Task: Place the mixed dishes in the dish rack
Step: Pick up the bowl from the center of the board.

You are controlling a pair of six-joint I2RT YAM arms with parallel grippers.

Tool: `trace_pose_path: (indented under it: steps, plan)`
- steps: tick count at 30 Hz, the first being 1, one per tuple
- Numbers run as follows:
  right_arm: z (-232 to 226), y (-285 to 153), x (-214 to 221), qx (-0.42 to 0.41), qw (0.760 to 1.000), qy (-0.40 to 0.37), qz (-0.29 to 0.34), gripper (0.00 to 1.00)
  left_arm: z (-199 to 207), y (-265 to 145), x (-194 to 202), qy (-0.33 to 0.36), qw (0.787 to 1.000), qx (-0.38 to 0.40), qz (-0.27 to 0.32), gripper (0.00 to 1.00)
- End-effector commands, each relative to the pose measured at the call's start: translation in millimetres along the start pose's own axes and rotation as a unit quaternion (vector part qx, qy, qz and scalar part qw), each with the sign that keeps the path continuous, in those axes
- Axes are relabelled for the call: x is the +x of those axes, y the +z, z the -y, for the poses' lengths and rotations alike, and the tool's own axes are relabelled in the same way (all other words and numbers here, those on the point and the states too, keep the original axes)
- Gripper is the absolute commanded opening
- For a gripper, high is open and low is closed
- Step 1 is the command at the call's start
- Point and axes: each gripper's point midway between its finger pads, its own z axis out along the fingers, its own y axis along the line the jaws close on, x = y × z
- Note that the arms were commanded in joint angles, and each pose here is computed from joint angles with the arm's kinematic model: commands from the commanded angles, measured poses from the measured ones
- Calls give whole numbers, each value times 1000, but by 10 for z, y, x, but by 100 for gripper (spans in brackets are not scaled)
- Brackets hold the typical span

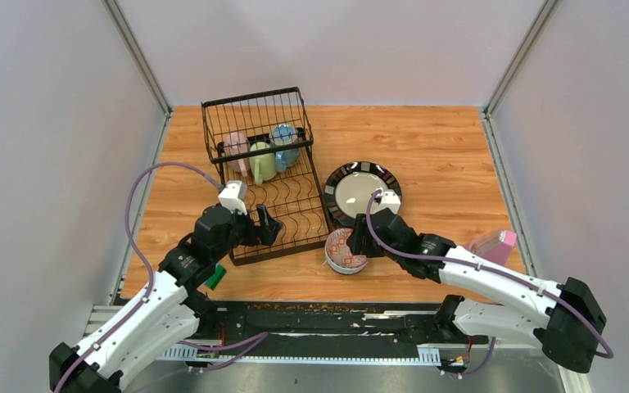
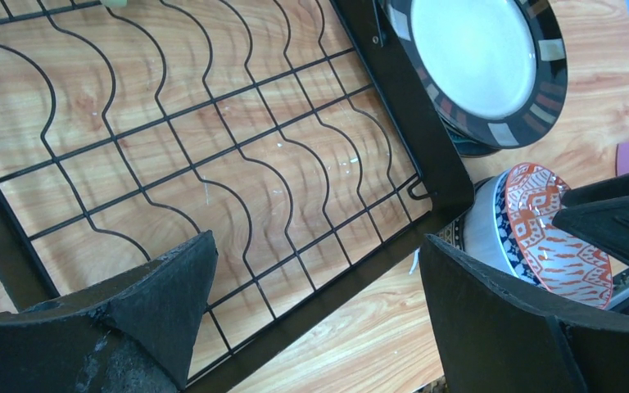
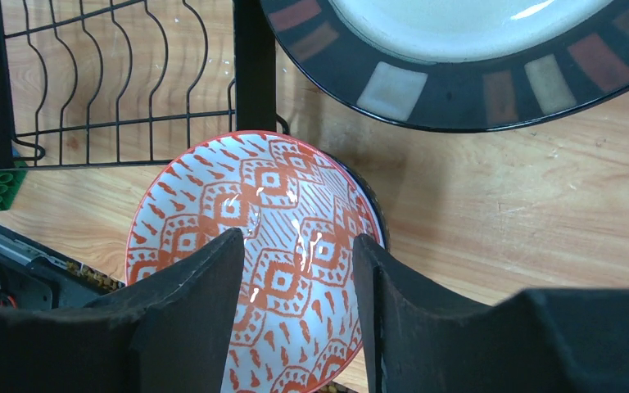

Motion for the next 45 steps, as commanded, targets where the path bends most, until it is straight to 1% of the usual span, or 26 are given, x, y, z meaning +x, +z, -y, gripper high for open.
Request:
trace_pose_path:
  steps: [1,3,6,8,13,16,22,25,33,37,39,45]
  plan:
    - [-15,-27,-116,18,1000,6,4,51,163,-21,-287,20,998,29,45,100]
    - [5,-41,-129,23,1000,2,6,51,193,2,-294,34,998,38,44,100]
    - [-16,-90,-181,14,1000,-12,14,55,268,48,-326,50,997,53,40,100]
    - [-7,-137,-249,13,999,-17,29,55,355,69,-343,57,995,72,35,100]
    - [180,-199,-290,50,997,-3,55,57,556,122,-337,74,992,102,25,100]
    - [269,-176,-232,64,997,5,52,56,630,205,-280,86,991,102,11,98]
    - [241,-46,-78,64,998,-10,10,47,831,338,-173,110,987,117,-19,89]
    - [213,9,-43,63,998,-15,-3,42,908,403,-91,121,984,126,-36,87]
    - [188,20,-98,60,998,-24,5,28,1025,475,-34,123,981,140,-48,87]
    - [215,5,-116,63,997,-34,11,25,1025,506,-7,131,980,139,-56,87]
    - [209,0,-121,61,997,-38,11,21,1042,507,9,132,979,143,-61,87]
    - [193,-1,-130,58,997,-39,10,13,1052,546,52,135,977,147,-69,87]
